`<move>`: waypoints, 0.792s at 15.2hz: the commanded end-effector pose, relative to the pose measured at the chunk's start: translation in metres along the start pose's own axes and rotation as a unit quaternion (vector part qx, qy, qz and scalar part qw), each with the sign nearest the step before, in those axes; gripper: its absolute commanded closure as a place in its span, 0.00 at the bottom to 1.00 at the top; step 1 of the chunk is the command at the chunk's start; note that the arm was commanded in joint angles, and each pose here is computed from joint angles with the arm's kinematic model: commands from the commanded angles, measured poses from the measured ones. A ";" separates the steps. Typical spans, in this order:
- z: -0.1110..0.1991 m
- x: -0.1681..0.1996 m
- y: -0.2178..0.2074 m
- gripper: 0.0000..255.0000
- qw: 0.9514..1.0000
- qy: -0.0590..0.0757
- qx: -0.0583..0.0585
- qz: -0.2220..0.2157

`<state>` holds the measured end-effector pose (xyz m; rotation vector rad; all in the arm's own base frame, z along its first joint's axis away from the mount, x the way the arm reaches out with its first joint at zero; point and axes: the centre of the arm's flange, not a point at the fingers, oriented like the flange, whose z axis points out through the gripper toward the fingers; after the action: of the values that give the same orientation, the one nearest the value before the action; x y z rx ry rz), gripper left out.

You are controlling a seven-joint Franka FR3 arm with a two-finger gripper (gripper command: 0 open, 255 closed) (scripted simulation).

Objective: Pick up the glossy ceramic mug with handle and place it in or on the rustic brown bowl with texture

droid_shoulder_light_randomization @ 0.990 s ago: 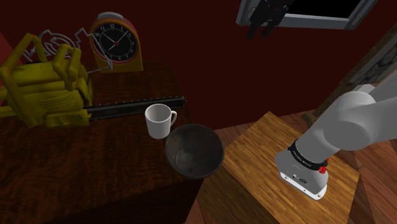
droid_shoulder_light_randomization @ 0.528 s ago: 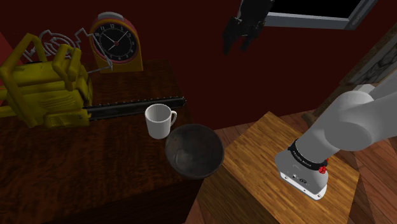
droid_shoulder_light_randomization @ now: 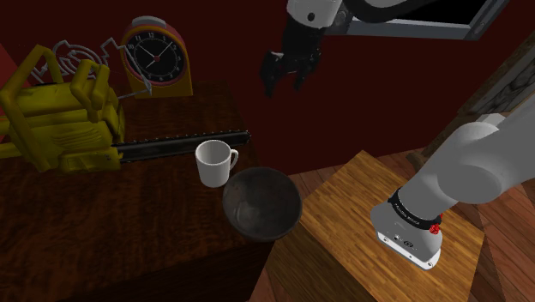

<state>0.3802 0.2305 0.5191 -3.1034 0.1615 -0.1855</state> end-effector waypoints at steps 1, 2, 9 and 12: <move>0.016 0.001 -0.028 0.00 1.000 -0.002 -0.005 0.004; 0.023 0.002 -0.040 0.00 1.000 -0.003 -0.007 0.005; 0.073 0.007 -0.123 0.00 0.999 -0.011 -0.025 0.017; 0.095 0.009 -0.158 0.00 0.999 -0.014 -0.033 0.021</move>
<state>0.4149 0.3783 0.4396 -3.1591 0.2284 -0.1401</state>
